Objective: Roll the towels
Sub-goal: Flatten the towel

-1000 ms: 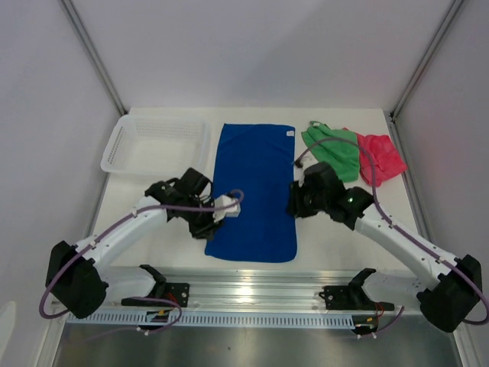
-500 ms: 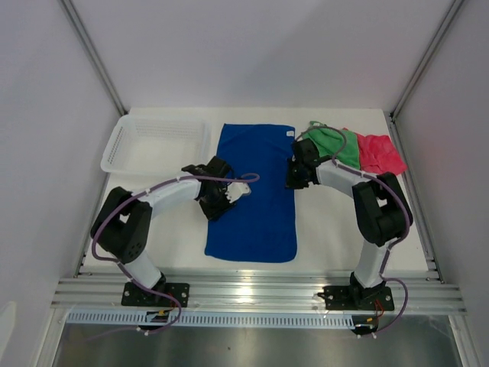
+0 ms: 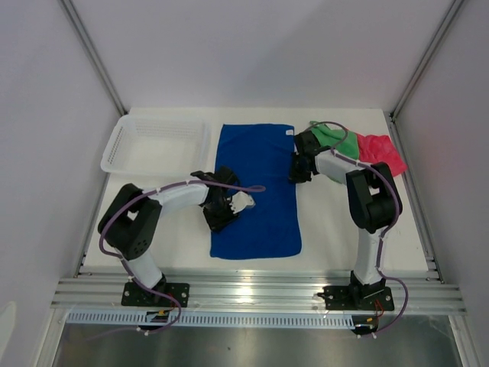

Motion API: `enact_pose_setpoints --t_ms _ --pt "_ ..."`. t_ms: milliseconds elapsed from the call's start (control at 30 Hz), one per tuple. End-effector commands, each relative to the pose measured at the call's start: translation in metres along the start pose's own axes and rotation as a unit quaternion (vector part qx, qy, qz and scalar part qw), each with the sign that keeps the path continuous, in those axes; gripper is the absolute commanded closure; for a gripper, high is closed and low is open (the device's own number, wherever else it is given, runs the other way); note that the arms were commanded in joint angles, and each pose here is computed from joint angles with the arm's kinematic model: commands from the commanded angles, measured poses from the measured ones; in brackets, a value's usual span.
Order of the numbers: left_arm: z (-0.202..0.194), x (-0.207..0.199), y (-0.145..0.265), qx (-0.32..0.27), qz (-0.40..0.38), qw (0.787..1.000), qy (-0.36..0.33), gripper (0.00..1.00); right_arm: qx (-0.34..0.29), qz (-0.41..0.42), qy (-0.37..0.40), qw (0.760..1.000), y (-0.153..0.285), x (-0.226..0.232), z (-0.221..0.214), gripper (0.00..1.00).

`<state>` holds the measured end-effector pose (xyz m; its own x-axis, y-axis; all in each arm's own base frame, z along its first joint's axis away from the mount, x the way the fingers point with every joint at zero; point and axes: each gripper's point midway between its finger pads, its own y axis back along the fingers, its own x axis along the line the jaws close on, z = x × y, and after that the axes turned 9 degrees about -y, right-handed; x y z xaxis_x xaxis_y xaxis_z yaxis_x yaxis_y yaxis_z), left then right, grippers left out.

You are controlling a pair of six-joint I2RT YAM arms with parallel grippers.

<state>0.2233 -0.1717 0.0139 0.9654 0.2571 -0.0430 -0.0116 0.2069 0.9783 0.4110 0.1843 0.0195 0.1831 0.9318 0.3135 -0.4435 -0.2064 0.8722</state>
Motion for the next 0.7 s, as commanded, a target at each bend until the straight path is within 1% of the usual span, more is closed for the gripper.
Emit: enact_pose_setpoints --t_ms 0,100,200,233,267,333,367,400,433,467,500,533,567,600,667 --pt "0.025 -0.018 0.012 -0.044 -0.043 0.998 0.002 0.53 0.000 -0.054 -0.002 0.999 -0.011 -0.025 0.009 1.00" --pt "0.046 -0.022 0.035 -0.091 -0.049 0.995 0.007 0.51 -0.019 -0.039 0.007 0.999 -0.001 -0.017 0.026 1.00" --pt "0.069 -0.017 0.066 -0.138 -0.035 0.990 0.007 0.50 -0.056 -0.023 0.032 0.998 0.028 -0.003 0.050 0.95" --pt "0.076 -0.015 0.075 -0.151 -0.030 0.988 0.007 0.50 -0.070 -0.014 0.041 0.997 0.046 0.003 0.058 0.94" --pt "0.076 -0.013 0.082 -0.158 -0.028 0.987 0.017 0.50 -0.074 -0.008 0.045 0.996 0.056 0.006 0.059 0.90" --pt "0.085 -0.005 0.095 -0.178 -0.020 0.983 0.028 0.50 -0.071 -0.007 0.050 0.996 0.074 0.005 0.052 0.87" --pt "0.085 -0.001 0.098 -0.182 -0.016 0.982 0.043 0.50 -0.069 -0.004 0.056 0.996 0.088 0.004 0.040 0.82" --pt "0.081 0.010 0.101 -0.185 -0.003 0.981 0.061 0.50 -0.062 -0.008 0.056 0.996 0.094 0.001 0.029 0.80" --pt "0.080 0.022 0.102 -0.187 0.017 0.980 0.073 0.50 -0.041 -0.019 0.057 0.997 0.099 -0.006 0.012 0.77" --pt "0.078 0.030 0.103 -0.186 0.029 0.978 0.090 0.50 -0.037 -0.014 0.055 0.998 0.110 -0.003 -0.002 0.70" --pt "0.072 0.042 0.104 -0.184 0.043 0.975 0.112 0.50 -0.004 -0.032 0.054 0.998 0.106 -0.017 -0.031 0.66" --pt "0.069 0.054 0.104 -0.180 0.062 0.974 0.126 0.50 0.019 -0.048 0.051 0.997 0.110 -0.027 -0.050 0.63" --pt "0.063 0.064 0.106 -0.179 0.072 0.970 0.151 0.50 0.027 -0.049 0.043 0.998 0.117 -0.027 -0.066 0.59" --pt "0.062 0.070 0.107 -0.176 0.078 0.968 0.161 0.50 0.055 -0.068 0.038 0.995 0.115 -0.043 -0.091 0.57" --pt "0.055 0.082 0.107 -0.165 0.097 0.965 0.178 0.50 0.087 -0.073 0.021 0.993 0.120 -0.053 -0.120 0.55"
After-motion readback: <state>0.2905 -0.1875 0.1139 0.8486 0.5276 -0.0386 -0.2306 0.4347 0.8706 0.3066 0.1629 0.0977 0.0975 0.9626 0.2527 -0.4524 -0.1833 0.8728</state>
